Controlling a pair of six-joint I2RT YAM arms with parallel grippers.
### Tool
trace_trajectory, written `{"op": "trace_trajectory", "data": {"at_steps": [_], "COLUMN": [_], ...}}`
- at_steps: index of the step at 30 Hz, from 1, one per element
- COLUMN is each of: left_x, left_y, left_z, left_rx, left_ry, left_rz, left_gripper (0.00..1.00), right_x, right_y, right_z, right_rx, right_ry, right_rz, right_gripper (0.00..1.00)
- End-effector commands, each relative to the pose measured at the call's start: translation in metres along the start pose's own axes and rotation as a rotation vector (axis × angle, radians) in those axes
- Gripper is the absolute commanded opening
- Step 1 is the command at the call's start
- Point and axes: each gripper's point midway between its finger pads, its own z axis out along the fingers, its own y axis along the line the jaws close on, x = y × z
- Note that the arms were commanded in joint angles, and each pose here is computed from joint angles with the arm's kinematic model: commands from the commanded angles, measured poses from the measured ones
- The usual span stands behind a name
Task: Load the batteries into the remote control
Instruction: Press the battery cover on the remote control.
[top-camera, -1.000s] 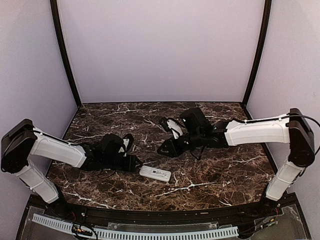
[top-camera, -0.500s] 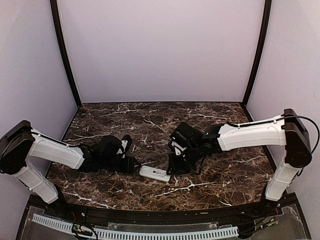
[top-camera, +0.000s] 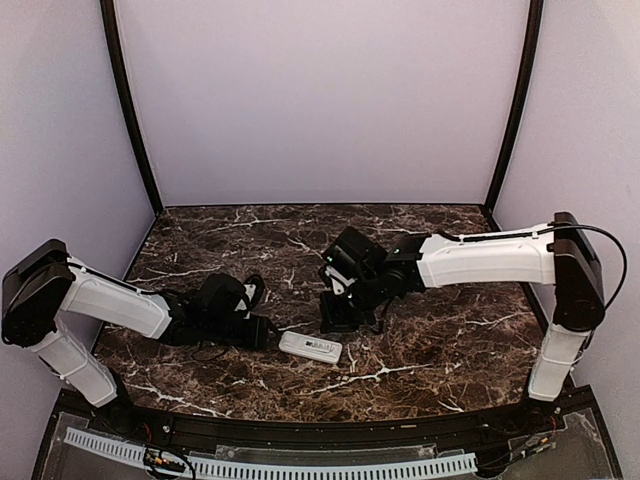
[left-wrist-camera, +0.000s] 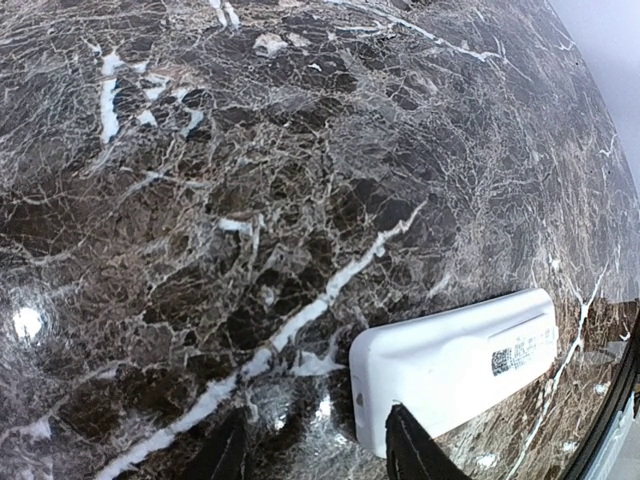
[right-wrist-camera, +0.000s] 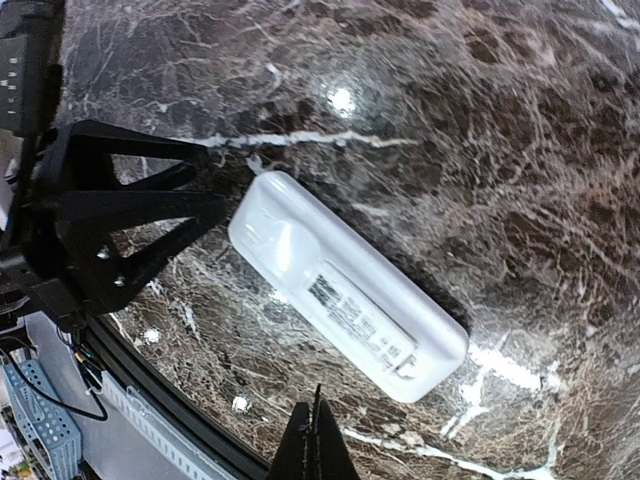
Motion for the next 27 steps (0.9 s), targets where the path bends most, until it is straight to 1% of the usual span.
{"op": "trace_trajectory", "data": {"at_steps": [1,6,12,15,18,22,27], "left_x": [0.0,0.0,0.0,0.0,0.0,0.0,-0.001], "left_y": [0.005,0.006,0.006,0.005,0.005,0.005,0.005], "left_z": [-0.002,-0.002,0.0,0.0,0.0,0.0,-0.001], "left_rx": [-0.021,-0.026,-0.024,-0.023,-0.022,-0.02,-0.021], "left_ry": [0.001,0.0,0.004,0.005,0.004,0.005,0.001], "left_rz": [-0.012,-0.013,-0.011,-0.009,-0.009,-0.008,-0.007], "left_gripper": [0.45,0.45,0.45,0.45,0.45,0.45,0.45], "right_x": [-0.008,-0.005,0.016,0.025,0.02,0.004,-0.02], "right_y": [0.005,0.0,-0.03,-0.04,-0.036,-0.016,0.013], "right_z": [0.009,0.023,0.062,0.069,0.062,0.046,0.012], "right_rx": [0.018,0.007,0.05,0.066,0.065,0.031,-0.022], "right_ry": [0.0,0.006,0.087,0.118,0.095,0.059,-0.022], "right_rz": [-0.07,-0.056,-0.028,-0.016,-0.027,-0.064,-0.111], "right_gripper": [0.0,0.0,0.0,0.0,0.0,0.0,0.0]}}
